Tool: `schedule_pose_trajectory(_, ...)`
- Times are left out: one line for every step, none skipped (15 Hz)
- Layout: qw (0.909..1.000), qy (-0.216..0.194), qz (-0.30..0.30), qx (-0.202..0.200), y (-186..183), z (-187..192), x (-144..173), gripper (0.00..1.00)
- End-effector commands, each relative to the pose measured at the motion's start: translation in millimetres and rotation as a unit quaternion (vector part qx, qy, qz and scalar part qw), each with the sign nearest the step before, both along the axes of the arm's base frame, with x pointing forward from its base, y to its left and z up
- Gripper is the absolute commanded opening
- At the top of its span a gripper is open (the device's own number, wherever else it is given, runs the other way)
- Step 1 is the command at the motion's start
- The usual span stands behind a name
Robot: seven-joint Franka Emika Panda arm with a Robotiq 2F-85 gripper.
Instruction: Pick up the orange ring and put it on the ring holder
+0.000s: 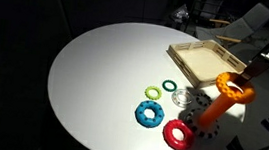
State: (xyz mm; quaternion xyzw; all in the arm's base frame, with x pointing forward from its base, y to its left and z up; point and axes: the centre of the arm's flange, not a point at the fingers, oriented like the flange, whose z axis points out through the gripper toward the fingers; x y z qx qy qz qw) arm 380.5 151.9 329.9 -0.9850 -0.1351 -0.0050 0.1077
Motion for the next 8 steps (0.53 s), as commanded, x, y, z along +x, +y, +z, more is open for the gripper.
schedule_pose_trajectory(0.9999, 0.013, 0.005, 0.004, -2.7, 2.5, 3.3, 0.05)
schedule_pose_trajectory(0.9999, 0.015, 0.005, 0.002, -3.6, 1.7, 3.2, 0.05)
schedule_pose_trajectory(0.9998, 0.017, 0.005, 0.000, -4.4, 0.8, 3.1, 0.05)
schedule_pose_trajectory(0.9998, 0.021, 0.005, -0.001, -5.0, 0.2, 3.2, 0.15)
schedule_pose_trajectory(0.9997, 0.022, 0.004, -0.003, -5.7, -0.3, 3.1, 0.39)
schedule_pose_trajectory(0.9997, 0.025, 0.004, -0.005, -6.3, -0.9, 3.1, 0.40)
schedule_pose_trajectory(0.9996, 0.026, 0.003, -0.006, -6.7, -1.4, 3.2, 0.42)
schedule_pose_trajectory(0.9996, 0.027, 0.003, -0.006, -7.2, -1.9, 3.3, 0.50)
